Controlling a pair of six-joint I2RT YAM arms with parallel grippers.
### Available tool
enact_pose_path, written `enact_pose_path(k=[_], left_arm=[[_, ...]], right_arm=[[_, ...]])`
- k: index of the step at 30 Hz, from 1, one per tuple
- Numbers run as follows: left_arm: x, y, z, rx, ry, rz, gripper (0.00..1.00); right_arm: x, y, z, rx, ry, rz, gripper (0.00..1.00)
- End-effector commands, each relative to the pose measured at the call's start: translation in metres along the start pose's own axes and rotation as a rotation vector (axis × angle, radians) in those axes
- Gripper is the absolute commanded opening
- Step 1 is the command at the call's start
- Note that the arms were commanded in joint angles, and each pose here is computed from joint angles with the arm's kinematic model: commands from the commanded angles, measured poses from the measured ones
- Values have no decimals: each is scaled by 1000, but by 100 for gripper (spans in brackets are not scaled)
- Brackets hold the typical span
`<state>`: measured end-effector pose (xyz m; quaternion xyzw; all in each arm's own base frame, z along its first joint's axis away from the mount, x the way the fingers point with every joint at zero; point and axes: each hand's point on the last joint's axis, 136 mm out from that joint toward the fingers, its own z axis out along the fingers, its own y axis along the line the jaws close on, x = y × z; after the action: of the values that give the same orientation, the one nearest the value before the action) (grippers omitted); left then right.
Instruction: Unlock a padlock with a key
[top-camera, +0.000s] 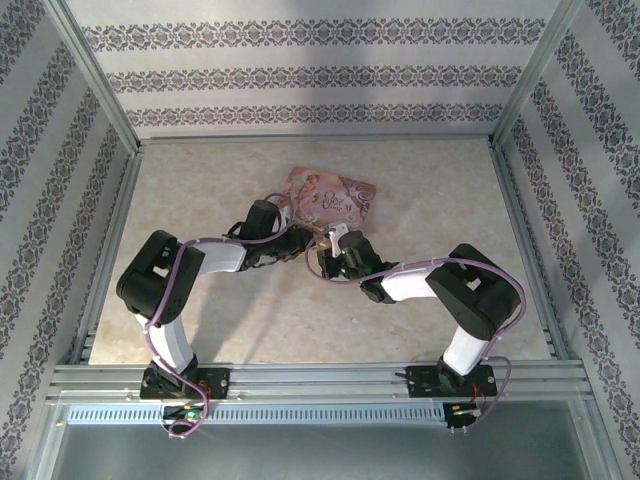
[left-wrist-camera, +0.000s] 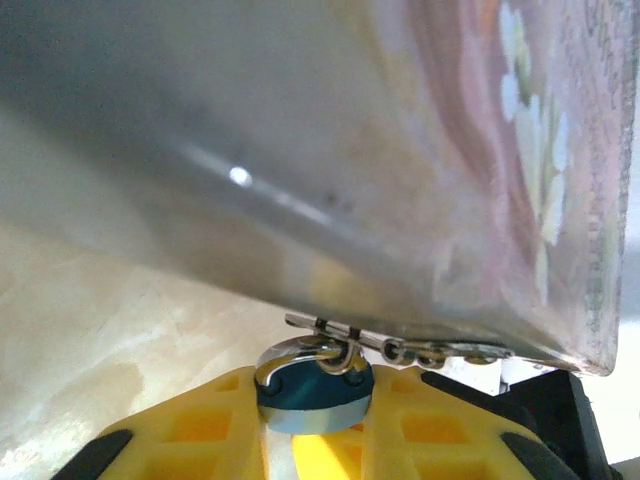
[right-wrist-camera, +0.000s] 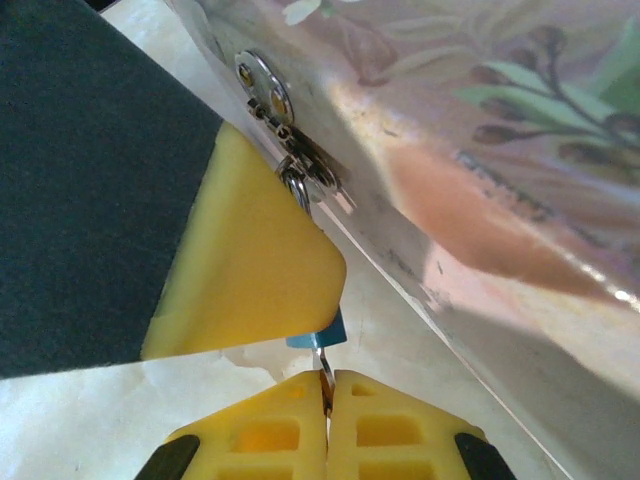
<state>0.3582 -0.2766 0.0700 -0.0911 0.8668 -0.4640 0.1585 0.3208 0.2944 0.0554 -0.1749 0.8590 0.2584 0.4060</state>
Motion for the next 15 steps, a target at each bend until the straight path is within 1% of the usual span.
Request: enact_pose_path(k=[1, 3, 8, 15], left_arm=[[34, -13, 10, 79, 125, -33, 29], [33, -15, 9, 84, 120, -31, 33], [29, -15, 4, 86, 105, -25, 40], [20, -12, -24, 76, 54, -31, 48]], right_arm=[[-26, 17, 0, -64, -76, 24, 1], [-22, 15, -1, -57, -60, 41, 1], [-13, 7, -7, -41, -30, 93, 1], [-6, 7, -8, -47, 24, 129, 1]])
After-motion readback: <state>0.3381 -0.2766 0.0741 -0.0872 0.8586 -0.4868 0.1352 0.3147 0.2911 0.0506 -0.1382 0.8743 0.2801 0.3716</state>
